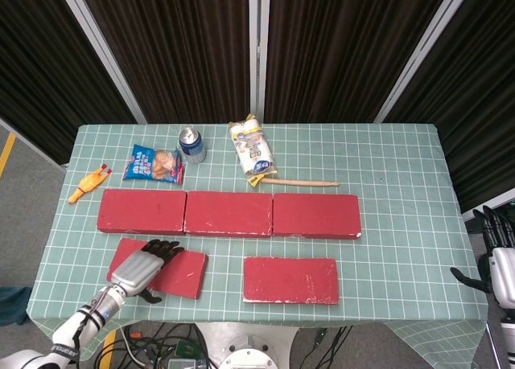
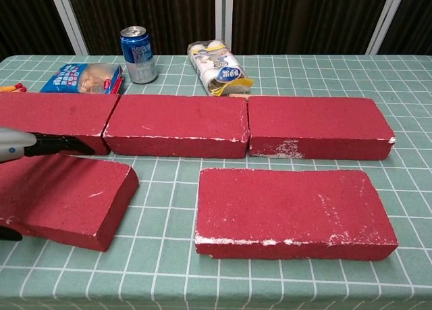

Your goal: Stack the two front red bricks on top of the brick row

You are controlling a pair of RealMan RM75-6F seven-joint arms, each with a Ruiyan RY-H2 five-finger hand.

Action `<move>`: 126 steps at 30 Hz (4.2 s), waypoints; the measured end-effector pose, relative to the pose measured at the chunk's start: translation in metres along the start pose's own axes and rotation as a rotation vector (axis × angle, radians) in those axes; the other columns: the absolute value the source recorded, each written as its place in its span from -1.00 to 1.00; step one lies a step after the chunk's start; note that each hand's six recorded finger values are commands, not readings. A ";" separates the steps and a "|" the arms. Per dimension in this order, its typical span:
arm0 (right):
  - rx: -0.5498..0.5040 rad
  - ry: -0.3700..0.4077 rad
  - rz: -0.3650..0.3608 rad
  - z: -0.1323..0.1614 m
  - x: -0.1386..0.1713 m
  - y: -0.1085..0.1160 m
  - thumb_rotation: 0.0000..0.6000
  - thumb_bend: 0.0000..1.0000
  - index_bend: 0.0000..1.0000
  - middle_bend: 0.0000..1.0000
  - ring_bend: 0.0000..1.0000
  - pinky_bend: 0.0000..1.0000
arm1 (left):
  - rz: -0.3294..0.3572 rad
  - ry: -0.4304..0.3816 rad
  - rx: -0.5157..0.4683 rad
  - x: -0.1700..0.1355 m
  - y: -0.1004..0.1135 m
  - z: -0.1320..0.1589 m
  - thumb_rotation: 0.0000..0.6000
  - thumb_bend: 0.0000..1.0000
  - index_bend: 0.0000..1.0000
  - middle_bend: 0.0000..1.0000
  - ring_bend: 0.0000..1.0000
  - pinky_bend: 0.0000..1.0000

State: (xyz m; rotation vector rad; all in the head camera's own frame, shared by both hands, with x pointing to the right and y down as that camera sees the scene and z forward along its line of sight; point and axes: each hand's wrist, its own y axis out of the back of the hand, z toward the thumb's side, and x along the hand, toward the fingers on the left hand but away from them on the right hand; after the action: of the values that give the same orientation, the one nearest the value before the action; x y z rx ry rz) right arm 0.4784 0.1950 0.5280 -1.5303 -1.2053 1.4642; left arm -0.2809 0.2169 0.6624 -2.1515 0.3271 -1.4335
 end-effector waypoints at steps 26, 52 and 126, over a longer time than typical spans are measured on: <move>-0.007 -0.015 0.009 -0.007 0.001 -0.005 1.00 -1.00 -1.00 -1.00 -1.00 -1.00 | -0.034 0.034 -0.011 0.015 -0.007 -0.008 1.00 -0.96 -0.90 -0.94 -1.00 -1.00; -0.012 -0.033 0.009 -0.012 0.001 -0.005 1.00 -1.00 -1.00 -1.00 -1.00 -1.00 | 0.038 0.019 -0.016 0.005 0.005 -0.002 1.00 -0.65 -0.72 -0.66 -0.86 -1.00; -0.024 -0.065 -0.032 -0.024 0.000 0.012 1.00 -1.00 -1.00 -1.00 -1.00 -1.00 | 0.032 0.173 -0.088 0.125 0.116 0.000 1.00 -0.65 -0.71 -0.64 -0.87 -1.00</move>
State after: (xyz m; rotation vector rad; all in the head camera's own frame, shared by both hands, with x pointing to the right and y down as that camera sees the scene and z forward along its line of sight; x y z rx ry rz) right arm 0.5038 0.1943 0.5198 -1.4832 -1.2832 1.4937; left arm -0.2200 0.0612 0.6966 -2.0839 0.4938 -1.6188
